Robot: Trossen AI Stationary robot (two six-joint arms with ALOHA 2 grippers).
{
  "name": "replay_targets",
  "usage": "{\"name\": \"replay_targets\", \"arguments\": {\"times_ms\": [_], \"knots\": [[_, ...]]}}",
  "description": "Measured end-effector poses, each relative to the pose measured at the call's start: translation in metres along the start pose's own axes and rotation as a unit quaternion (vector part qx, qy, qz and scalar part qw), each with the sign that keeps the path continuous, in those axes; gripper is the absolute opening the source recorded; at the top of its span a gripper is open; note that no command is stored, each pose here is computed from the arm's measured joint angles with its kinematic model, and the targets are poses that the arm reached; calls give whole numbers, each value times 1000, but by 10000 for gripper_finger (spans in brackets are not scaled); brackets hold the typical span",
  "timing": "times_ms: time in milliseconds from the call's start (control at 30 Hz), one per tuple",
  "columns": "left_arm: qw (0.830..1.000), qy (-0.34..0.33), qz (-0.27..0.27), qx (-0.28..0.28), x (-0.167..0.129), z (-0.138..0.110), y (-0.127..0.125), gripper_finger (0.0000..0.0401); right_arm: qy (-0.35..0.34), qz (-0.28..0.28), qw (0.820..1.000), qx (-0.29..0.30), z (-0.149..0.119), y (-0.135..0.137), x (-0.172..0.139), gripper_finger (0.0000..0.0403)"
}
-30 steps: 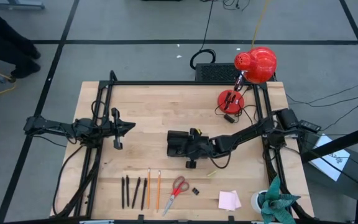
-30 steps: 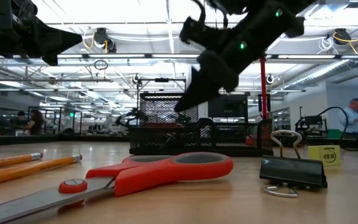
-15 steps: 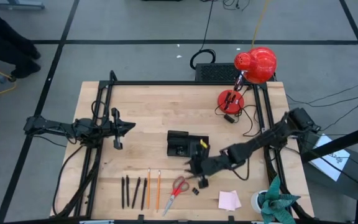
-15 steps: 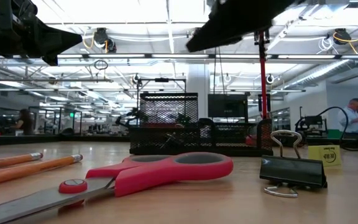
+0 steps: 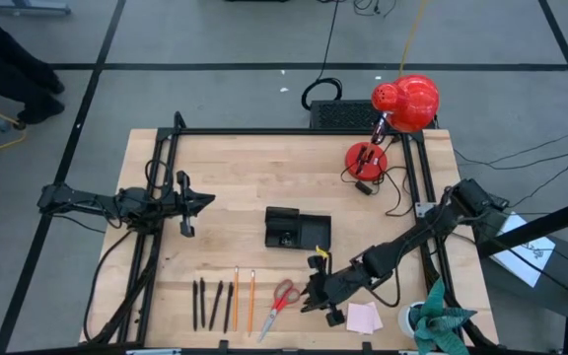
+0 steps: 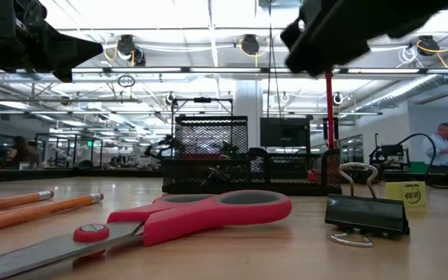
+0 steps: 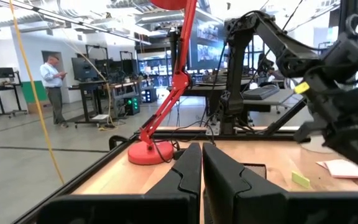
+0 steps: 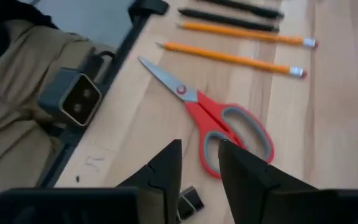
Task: Pick and place office supplies into organizer
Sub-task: Put the binder clip into the desk organizer
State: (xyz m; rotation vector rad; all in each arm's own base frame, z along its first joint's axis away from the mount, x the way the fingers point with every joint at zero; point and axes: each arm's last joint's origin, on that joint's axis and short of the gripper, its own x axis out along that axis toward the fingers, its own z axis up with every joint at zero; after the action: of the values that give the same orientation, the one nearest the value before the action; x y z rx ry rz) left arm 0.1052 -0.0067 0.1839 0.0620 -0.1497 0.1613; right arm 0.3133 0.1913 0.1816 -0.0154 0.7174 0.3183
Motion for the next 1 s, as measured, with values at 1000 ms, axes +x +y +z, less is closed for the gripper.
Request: {"name": "replay_targets", "arguments": {"times_ms": [1000], "knots": [[1000,2,-1,-5,0,0,0,24,92,-25,990,108,-45,5,44,177]]}}
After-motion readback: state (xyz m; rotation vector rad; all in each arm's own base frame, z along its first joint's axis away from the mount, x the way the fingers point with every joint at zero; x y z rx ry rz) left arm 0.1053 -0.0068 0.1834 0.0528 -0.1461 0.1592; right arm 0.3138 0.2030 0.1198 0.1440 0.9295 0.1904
